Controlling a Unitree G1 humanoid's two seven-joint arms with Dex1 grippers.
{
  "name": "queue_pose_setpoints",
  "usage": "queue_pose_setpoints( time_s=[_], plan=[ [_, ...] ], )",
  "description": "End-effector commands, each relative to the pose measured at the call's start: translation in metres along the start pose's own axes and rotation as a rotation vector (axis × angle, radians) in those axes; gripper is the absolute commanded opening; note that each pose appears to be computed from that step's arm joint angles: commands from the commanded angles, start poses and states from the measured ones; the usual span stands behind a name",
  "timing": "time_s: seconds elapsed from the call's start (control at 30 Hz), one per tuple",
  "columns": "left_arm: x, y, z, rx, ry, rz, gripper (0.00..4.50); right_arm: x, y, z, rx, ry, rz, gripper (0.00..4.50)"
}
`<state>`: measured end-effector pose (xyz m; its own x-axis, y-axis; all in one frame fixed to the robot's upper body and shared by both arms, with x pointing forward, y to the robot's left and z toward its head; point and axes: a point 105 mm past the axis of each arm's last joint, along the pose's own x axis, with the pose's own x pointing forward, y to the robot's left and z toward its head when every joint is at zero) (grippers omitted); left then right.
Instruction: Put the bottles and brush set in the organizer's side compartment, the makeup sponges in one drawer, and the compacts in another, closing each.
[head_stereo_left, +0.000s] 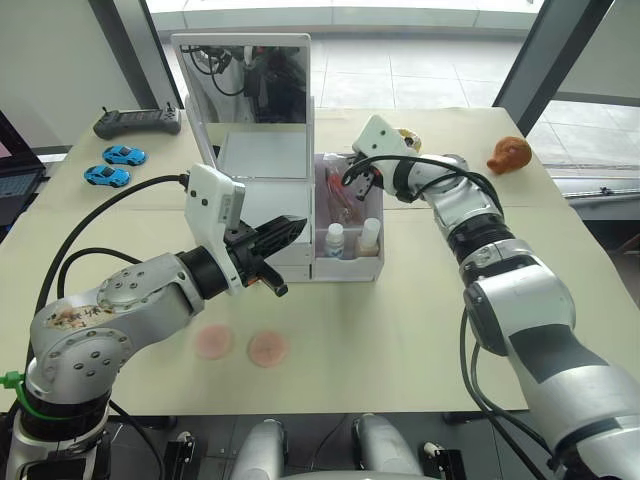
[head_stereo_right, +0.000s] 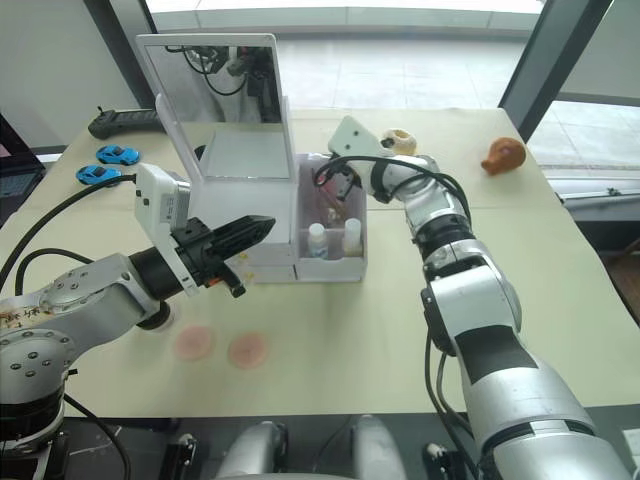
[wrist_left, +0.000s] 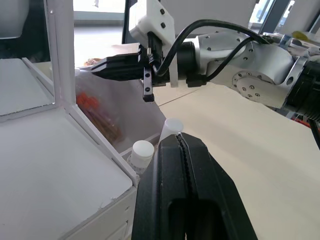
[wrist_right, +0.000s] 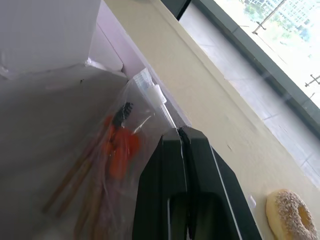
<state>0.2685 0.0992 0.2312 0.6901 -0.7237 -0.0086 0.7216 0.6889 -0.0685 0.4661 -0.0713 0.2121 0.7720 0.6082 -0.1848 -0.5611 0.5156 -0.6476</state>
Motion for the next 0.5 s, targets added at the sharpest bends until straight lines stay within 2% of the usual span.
queue_pose_setpoints(
  time_s=[0.03,0.2,0.5],
  plan=[
    [-0.002,0.0,0.013,0.039,-0.048,-0.003,0.0,0.006,0.0,0.009,-0.08,0.018,-0.024,0.03],
    [0.001,-0.003,0.012,0.033,-0.052,-0.015,0.0,0.013,0.018,0.004,-0.105,0.05,0.053,0.03],
    [0.005,-0.005,0.011,0.029,-0.054,-0.027,0.0,0.015,0.033,-0.001,-0.131,0.103,0.156,0.03]
  ],
)
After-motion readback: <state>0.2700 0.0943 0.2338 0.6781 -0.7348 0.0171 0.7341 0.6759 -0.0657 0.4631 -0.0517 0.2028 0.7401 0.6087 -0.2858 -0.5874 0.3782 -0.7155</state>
